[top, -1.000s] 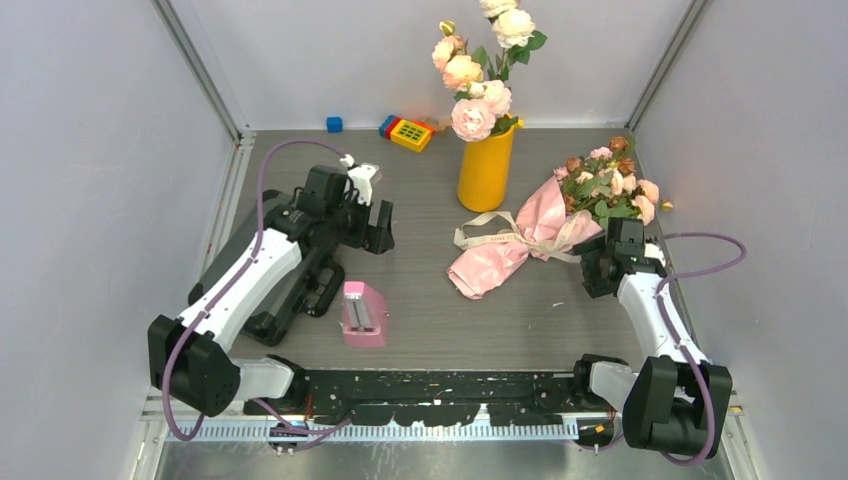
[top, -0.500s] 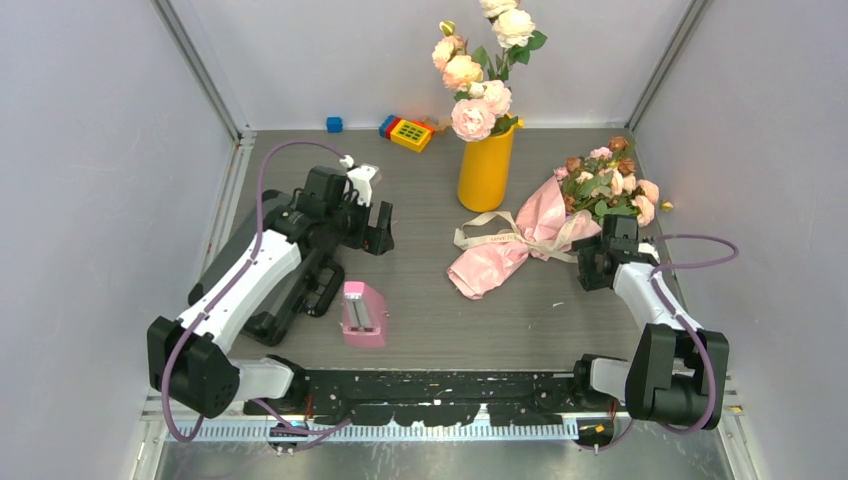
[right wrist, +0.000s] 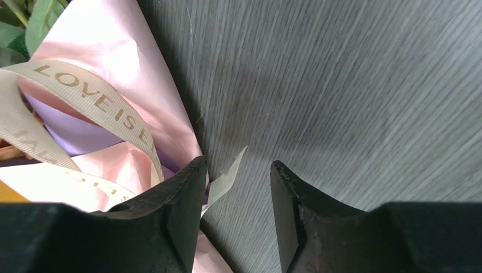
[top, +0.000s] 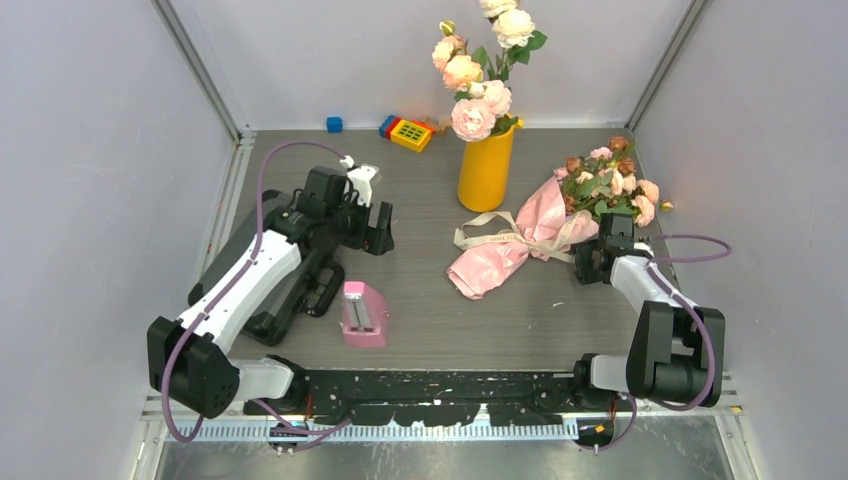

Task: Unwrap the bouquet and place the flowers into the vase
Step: Untie the ribbon from the wrapping paper.

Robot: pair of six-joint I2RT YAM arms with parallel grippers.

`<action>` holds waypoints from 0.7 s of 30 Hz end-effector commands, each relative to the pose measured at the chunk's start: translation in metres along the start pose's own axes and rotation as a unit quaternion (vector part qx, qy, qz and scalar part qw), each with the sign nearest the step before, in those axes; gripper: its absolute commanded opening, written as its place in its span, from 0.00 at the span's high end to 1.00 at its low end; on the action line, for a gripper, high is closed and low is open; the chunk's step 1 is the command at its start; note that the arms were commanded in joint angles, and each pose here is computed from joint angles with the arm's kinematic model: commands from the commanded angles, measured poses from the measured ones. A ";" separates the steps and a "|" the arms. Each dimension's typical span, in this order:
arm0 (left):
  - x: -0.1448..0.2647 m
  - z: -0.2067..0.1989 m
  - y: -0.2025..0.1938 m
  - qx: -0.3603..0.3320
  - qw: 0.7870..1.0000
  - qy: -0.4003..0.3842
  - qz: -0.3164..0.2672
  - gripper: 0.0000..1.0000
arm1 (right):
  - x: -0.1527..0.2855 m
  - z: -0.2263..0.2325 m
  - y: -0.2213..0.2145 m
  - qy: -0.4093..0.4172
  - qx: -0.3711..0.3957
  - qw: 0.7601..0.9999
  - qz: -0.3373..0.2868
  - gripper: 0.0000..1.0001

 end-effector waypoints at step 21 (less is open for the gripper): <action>-0.005 -0.063 -0.002 -0.129 0.983 -0.127 -0.015 0.15 | -0.006 0.018 0.012 0.021 -0.009 0.999 -0.026 1.00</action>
Point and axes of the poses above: each gripper's point midway between its finger pads, its own x axis back along the fingers, its own z axis along the line the jaws close on, y = z × x, the point moved 3 cm from there along x, back along the fingers
